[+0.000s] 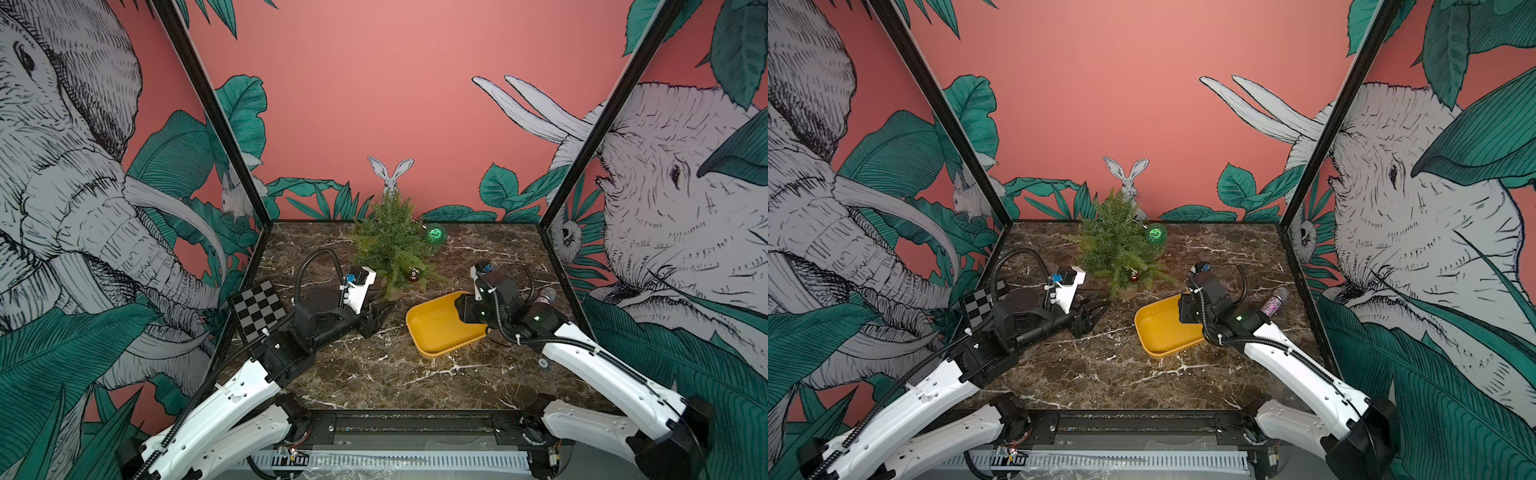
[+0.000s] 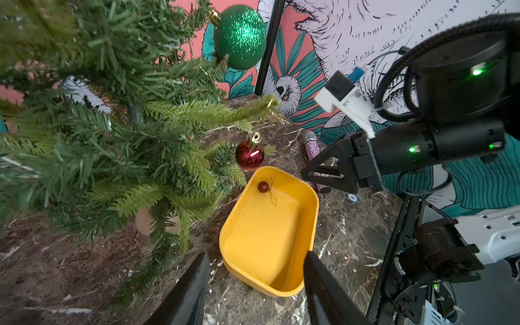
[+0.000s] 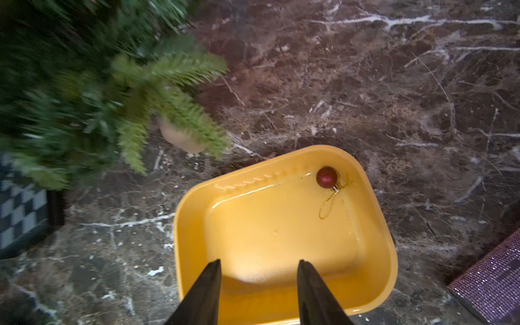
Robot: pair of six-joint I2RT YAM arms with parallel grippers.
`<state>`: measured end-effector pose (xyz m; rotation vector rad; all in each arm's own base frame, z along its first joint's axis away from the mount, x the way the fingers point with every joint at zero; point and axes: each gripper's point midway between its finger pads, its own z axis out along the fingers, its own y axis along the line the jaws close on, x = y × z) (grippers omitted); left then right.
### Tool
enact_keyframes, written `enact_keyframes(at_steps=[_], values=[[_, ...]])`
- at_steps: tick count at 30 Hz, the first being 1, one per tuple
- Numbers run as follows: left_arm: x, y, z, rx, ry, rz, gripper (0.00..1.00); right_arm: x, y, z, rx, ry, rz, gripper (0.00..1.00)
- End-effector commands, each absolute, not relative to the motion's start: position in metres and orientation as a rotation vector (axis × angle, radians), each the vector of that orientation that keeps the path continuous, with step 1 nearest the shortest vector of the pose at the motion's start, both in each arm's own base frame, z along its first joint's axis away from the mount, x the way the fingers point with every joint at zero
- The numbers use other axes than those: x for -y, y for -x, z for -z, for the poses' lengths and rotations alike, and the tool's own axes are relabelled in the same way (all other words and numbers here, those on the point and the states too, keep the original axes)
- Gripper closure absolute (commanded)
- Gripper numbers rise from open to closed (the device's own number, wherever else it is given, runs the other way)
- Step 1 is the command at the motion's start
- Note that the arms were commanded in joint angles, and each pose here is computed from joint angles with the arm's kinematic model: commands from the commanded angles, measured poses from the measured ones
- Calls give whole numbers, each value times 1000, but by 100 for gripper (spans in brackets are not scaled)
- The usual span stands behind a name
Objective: Decorate the small christmas tree with ornaments
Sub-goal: Hang an ornament on the christmas tree.
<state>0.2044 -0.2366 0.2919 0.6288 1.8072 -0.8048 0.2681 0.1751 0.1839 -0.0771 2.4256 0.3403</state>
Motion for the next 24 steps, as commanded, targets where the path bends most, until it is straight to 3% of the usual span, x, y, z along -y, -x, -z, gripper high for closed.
enact_keyframes(at_steps=[1,16,24], values=[[231,-200,-283,-1827,-613,812,44,-162,-282,-166,-2441,128,-156,55],[225,-205,-264,-1880,-585,767,44,-155,-326,-94,-2546,245,107,45],[229,-208,-259,-1901,-588,761,44,-158,-340,-71,-2567,319,156,46]])
